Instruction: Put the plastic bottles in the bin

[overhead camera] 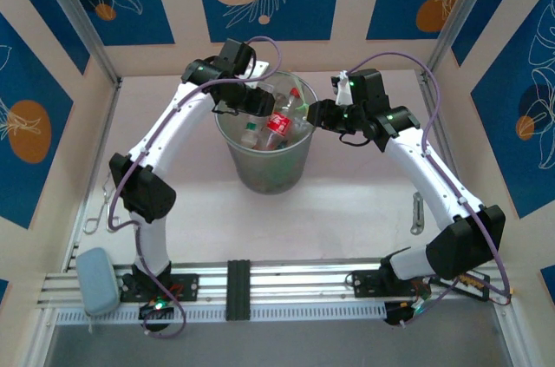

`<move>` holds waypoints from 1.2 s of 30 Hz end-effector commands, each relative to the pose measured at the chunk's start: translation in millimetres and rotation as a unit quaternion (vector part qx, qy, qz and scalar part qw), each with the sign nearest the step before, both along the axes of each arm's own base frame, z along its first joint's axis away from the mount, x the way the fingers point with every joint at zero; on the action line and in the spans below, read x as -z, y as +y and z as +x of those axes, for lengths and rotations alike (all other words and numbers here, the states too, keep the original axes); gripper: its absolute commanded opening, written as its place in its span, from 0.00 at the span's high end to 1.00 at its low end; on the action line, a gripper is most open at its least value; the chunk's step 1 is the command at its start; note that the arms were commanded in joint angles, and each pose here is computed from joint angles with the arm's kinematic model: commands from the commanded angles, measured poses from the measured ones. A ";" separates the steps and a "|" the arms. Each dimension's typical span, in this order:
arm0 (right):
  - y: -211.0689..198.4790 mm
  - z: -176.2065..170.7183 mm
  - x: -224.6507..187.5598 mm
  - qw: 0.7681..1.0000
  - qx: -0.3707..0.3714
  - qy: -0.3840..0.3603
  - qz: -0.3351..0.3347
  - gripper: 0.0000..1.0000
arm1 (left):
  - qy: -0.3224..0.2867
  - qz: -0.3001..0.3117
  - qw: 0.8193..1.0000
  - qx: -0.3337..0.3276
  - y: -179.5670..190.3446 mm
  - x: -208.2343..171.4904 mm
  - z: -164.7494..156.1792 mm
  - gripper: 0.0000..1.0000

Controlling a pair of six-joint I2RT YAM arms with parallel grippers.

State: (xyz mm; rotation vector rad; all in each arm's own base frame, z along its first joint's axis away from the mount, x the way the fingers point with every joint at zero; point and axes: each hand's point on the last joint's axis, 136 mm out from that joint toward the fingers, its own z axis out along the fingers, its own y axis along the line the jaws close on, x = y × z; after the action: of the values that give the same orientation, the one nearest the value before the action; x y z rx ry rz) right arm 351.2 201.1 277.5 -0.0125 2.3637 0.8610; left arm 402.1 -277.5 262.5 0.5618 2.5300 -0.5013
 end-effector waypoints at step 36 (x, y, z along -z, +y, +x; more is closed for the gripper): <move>-5.4 0.7 -45.8 0.998 -0.008 -0.057 -0.009 0.41 | -0.130 -0.036 0.991 -0.004 17.6 -107.1 -14.2 0.01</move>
State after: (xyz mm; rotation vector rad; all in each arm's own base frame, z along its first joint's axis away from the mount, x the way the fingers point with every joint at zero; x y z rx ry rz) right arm 355.8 200.7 307.1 -0.0626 2.2953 0.8426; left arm 394.0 -267.6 353.7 0.5417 2.2959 -0.5191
